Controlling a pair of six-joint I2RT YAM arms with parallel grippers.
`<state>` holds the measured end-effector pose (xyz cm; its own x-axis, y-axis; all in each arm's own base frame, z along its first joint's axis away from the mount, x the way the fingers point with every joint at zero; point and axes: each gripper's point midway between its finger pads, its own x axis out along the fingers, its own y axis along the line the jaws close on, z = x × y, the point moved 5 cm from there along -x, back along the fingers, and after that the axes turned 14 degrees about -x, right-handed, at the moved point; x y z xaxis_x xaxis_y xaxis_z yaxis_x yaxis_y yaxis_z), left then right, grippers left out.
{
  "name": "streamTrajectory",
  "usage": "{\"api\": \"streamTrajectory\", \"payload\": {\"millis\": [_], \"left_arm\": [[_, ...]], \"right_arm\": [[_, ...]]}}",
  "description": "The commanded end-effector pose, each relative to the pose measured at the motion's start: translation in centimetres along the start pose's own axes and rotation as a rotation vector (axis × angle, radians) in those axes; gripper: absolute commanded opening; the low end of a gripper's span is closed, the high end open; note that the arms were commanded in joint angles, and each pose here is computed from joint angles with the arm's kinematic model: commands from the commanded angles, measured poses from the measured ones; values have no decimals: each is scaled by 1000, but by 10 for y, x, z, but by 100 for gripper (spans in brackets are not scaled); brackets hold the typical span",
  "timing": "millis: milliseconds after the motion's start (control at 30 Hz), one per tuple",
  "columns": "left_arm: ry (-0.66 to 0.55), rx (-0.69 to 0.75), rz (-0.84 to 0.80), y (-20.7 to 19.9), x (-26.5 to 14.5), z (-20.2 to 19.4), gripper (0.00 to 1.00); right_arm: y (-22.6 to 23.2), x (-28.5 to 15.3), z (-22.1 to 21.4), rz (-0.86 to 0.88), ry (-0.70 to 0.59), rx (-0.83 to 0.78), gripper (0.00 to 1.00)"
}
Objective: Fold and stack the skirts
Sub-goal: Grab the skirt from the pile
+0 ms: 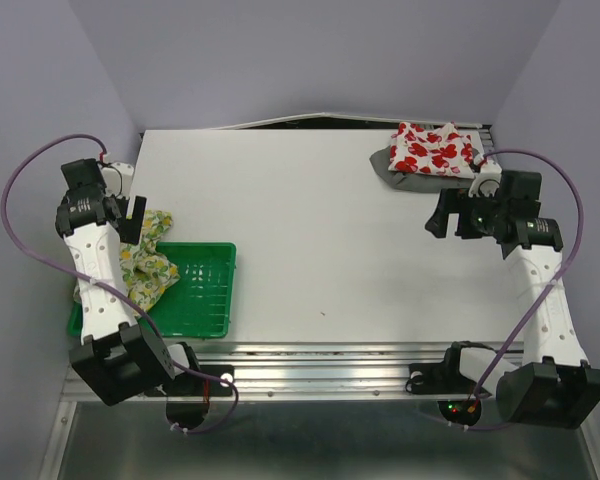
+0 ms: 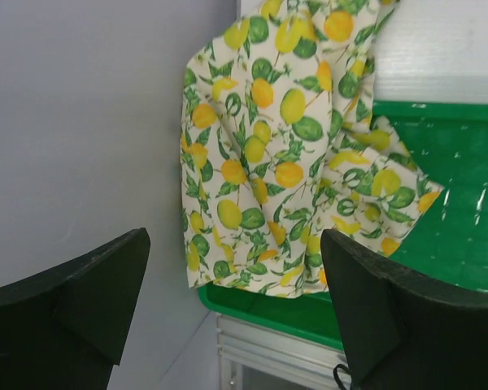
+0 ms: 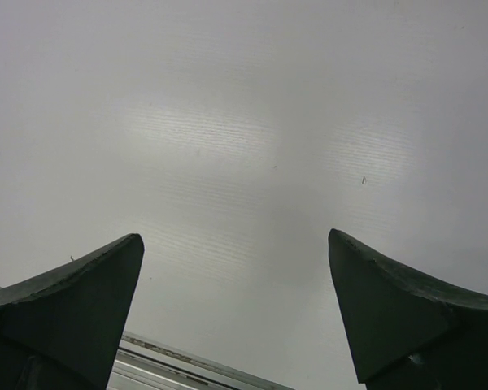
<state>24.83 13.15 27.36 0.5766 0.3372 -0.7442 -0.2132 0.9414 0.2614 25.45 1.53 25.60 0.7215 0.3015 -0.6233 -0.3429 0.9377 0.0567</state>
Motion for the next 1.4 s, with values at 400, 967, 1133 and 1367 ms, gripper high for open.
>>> {"api": "streamTrajectory", "payload": {"millis": [400,967,1133,1367], "left_arm": [[217,61,53,24,76,-69,98],[134,3,38,28,63,-61,26],[-32,-14,-9,34,-1,-11,0],[-319,20,-237,14,-92,67,0]], "right_arm": [[4,-5,15,50,-25,-25,100],[4,-3,16,59,-25,-22,100],[5,-2,20,76,-30,-14,100],[5,0,27,94,-37,-8,100]]}}
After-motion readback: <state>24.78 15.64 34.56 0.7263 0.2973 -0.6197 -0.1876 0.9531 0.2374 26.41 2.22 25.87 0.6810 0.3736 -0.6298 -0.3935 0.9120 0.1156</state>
